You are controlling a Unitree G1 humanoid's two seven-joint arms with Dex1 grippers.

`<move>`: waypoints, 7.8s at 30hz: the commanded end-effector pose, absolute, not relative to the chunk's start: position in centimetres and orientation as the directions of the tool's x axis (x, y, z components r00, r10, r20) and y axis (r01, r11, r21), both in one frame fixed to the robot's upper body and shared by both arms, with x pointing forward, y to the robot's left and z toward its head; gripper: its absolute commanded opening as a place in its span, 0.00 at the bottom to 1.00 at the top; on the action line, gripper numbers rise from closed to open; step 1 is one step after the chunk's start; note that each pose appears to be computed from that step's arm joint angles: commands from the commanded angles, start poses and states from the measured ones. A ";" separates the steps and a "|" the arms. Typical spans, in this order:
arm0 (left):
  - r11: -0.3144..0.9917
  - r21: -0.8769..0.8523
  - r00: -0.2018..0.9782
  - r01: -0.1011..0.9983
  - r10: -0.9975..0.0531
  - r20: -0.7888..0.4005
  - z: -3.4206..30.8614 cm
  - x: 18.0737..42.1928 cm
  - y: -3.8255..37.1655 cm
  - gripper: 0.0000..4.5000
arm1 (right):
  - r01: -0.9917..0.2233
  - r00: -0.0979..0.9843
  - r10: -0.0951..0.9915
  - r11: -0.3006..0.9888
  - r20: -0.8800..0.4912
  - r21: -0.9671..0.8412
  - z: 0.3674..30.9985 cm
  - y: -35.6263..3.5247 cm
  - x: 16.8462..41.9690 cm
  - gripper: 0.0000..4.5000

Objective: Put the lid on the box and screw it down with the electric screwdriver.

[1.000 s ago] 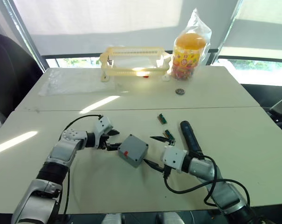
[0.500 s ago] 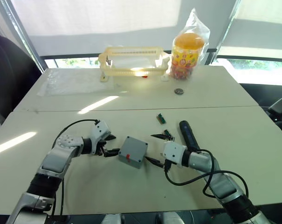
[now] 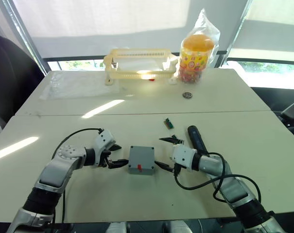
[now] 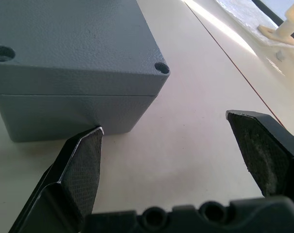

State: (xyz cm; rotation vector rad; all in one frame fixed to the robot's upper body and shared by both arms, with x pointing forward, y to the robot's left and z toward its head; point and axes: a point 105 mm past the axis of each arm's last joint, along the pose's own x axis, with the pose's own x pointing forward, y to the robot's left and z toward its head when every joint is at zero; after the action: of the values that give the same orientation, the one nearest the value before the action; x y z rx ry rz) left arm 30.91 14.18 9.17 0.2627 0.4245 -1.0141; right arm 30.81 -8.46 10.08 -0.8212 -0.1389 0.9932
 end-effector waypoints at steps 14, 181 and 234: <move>0.459 0.148 0.477 0.876 -0.780 -0.405 16.3 32.4 17.0 0.90 | -0.680 0.640 0.741 0.423 -0.204 -0.599 14.7 -13.2 30.2 0.99; 0.353 0.151 0.382 0.924 -0.813 -0.439 18.0 27.3 13.7 0.15 | -0.843 0.528 0.833 0.489 -0.167 -0.226 15.5 -6.3 29.1 0.01; 0.150 0.198 0.223 0.969 -0.877 -0.425 19.3 25.9 10.4 0.15 | -0.666 0.541 0.550 0.742 -0.636 0.076 22.1 -19.1 28.6 0.99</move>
State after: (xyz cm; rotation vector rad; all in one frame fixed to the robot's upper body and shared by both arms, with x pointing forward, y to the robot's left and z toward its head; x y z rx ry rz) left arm 26.58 11.11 18.69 0.4259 0.2682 -1.3037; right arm 29.19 -18.08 23.49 -0.2164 0.5114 0.7500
